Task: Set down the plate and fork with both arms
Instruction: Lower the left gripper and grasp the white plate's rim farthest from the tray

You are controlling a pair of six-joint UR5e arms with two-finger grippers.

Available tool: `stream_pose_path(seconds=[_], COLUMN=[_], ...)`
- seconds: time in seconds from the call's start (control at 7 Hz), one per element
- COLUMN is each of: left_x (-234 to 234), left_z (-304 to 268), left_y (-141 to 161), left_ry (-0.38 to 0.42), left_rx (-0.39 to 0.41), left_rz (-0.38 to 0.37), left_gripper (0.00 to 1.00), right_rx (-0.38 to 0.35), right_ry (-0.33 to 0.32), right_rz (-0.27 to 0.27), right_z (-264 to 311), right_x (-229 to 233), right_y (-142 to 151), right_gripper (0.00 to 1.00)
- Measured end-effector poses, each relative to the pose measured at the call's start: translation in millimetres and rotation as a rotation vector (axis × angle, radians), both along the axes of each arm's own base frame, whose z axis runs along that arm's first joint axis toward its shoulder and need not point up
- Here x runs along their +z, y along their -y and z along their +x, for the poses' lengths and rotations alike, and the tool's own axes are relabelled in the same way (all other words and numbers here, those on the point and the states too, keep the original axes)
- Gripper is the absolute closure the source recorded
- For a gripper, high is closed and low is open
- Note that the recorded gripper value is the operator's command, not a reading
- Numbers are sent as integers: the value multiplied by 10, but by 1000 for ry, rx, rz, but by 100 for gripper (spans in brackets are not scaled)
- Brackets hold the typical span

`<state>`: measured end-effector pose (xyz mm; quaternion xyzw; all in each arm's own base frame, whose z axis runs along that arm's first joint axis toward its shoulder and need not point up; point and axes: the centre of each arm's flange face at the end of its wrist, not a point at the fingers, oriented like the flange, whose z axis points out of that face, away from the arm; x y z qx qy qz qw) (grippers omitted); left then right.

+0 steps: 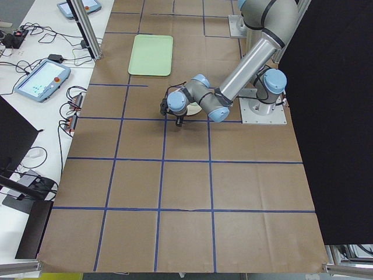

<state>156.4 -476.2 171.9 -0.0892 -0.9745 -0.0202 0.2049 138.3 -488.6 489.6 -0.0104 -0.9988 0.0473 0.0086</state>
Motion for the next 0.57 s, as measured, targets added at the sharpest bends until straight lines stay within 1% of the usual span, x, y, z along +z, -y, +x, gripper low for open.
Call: stream_pose_path(seconds=[0.14,0.43,0.57], left_x=[-7,-58,-59], left_z=[-13,-66,-78], left_y=[-14,-84,-100], left_ry=[-3,-16,-17], left_rx=[7,11,11], left_rz=[5,23,25], left_gripper=[50,83,96], right_rx=[0,-1,-2], right_ry=[0,1,1], right_rz=[0,0,0], right_z=[1,-2,-5], right_x=[0,0,0], right_y=[0,1,2], right_gripper=[0,0,0])
